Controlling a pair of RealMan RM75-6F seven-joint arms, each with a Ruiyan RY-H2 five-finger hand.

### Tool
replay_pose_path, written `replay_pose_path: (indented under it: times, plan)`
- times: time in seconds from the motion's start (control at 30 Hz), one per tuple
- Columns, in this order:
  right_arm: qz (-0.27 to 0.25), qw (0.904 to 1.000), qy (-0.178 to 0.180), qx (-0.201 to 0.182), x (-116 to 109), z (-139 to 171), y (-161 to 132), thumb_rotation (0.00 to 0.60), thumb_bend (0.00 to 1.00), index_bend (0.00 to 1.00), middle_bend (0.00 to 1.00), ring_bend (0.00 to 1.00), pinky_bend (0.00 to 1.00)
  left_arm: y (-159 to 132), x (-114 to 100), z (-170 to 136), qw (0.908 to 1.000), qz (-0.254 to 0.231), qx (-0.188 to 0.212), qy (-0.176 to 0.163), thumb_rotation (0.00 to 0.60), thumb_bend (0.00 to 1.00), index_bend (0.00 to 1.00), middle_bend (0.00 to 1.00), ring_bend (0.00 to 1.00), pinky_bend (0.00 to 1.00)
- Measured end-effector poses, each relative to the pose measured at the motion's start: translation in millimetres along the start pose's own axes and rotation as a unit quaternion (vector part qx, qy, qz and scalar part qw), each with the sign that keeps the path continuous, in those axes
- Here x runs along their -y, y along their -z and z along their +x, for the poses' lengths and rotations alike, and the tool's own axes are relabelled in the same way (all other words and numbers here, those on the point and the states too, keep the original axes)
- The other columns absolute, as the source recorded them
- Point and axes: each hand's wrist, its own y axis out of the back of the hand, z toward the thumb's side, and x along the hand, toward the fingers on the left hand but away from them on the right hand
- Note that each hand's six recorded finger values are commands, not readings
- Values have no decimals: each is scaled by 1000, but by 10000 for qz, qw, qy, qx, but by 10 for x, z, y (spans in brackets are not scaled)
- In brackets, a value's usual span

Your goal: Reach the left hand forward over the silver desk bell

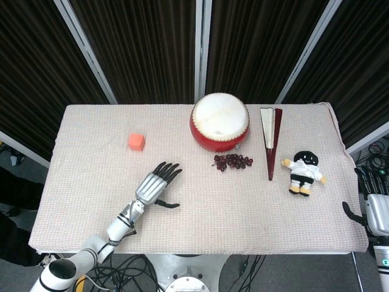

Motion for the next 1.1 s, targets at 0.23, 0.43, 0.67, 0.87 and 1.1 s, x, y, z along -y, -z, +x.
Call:
replay_pose_path:
  times: [0.23, 0.43, 0.67, 0.87, 1.1]
  plan:
    - [1, 10000, -42, -1, 32, -11, -2, 600, 235, 0, 0, 0, 0, 29, 108, -40, 9997, 81, -12, 227, 209, 0, 10, 0, 0, 0]
    - [-20, 10000, -30, 31, 25, -15, 20, 600, 236, 0, 0, 0, 0, -5, -104, 67, 9998, -8, 28, -212, 208, 0, 10, 0, 0, 0]
    - [-12, 10000, -48, 14, 39, -15, 12, 600, 236, 0, 0, 0, 0, 34, 35, 37, 9999, -19, -61, 129, 208, 0, 7, 0, 0, 0]
    - [-25, 10000, -18, 21, 21, -13, 15, 600, 236, 0, 0, 0, 0, 28, 58, 37, 9997, -110, -79, 215, 207, 0, 8, 0, 0, 0]
    - [-18, 10000, -46, 11, 37, -15, 9, 600, 236, 0, 0, 0, 0, -4, -68, 87, 9999, -148, -37, -38, 211, 0, 7, 0, 0, 0]
